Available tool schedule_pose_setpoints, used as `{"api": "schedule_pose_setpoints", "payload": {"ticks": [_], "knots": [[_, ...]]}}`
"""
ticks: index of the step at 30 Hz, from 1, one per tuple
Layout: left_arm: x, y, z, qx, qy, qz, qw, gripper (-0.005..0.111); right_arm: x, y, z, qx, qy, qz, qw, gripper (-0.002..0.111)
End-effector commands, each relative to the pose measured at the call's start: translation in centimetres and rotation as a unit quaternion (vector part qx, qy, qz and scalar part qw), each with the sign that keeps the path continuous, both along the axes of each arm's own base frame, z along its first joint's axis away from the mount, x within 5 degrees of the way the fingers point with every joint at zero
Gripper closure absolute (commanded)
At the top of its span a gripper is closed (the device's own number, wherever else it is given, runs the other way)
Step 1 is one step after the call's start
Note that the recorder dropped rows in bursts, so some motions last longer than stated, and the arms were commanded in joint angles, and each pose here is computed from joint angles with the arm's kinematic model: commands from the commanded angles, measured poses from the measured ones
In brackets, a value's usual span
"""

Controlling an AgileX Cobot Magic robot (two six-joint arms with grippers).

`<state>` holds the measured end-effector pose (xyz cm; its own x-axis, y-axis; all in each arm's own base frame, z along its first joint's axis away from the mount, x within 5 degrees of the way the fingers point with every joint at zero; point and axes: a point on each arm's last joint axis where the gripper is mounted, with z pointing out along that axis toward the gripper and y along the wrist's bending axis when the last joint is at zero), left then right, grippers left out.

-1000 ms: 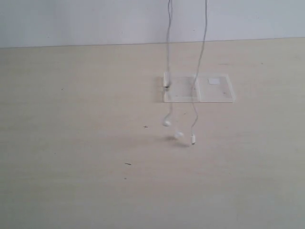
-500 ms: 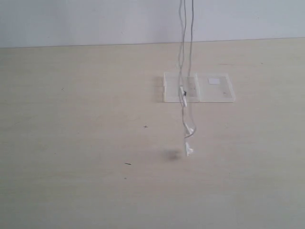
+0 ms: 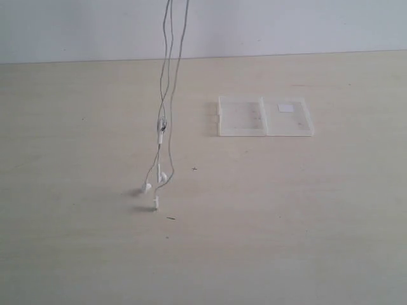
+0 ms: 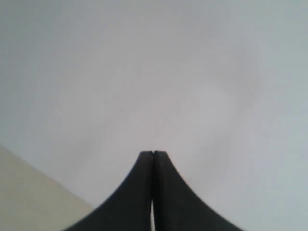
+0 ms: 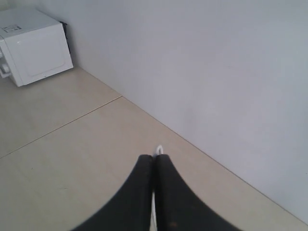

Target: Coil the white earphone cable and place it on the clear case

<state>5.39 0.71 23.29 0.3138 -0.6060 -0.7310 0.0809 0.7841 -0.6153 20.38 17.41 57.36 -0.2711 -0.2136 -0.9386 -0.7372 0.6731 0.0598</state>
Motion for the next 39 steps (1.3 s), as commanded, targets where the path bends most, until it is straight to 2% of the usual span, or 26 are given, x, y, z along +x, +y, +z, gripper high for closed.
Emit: {"api": "schedule_pose_setpoints", "payload": {"ticks": [1,5,11,15,17,21,24,28,33,35,37,39], "knots": [[-0.3,-0.1,0.8,-0.001,-0.045,-0.009,0.999,0.107,0.0,0.1,0.0,0.001,-0.003,0.006,1.000,0.108],[-0.3,-0.1,0.9,-0.010,-0.053,-0.013,0.998,0.107,-0.1,0.1,-0.1,-0.001,0.000,0.007,1.000,0.108],[-0.5,-0.3,1.4,0.003,-0.081,-0.017,0.997,0.107,-0.1,0.1,-0.1,-0.003,0.003,0.006,1.000,0.108],[0.9,-0.5,0.7,0.023,-0.019,-0.032,0.999,0.107,0.1,0.2,-0.3,-0.006,0.006,0.007,1.000,0.108],[2.1,-1.0,1.2,0.041,0.012,-0.064,0.997,0.107,0.5,0.3,-0.5,-0.014,0.004,-0.001,1.000,0.108],[4.0,-2.5,3.7,0.110,0.005,-0.145,0.983,0.107,0.5,0.9,0.3,0.024,-0.032,0.002,0.999,0.108],[5.5,-2.5,4.9,0.107,0.023,-0.150,0.983,0.107,-0.7,1.2,1.5,0.045,-0.076,0.005,0.996,0.108],[7.0,-2.5,5.7,0.117,0.044,-0.154,0.980,0.107,-1.0,2.0,1.2,0.020,-0.092,0.006,0.996,0.108],[9.7,-2.6,5.9,0.134,0.131,-0.178,0.966,0.107,-0.6,2.7,0.7,0.019,-0.097,0.006,0.995,0.108],[10.7,-2.7,6.1,0.165,0.145,-0.187,0.957,0.107,-0.1,3.2,-0.1,0.013,-0.088,0.007,0.996,0.108],[11.7,-2.7,6.6,0.192,0.153,-0.190,0.951,0.104,0.5,3.9,-1.2,0.010,-0.080,0.009,0.997,0.108],[12.5,-2.8,7.0,0.215,0.157,-0.195,0.944,0.093,0.9,4.5,-2.0,0.023,-0.070,0.017,0.997,0.108]]}}
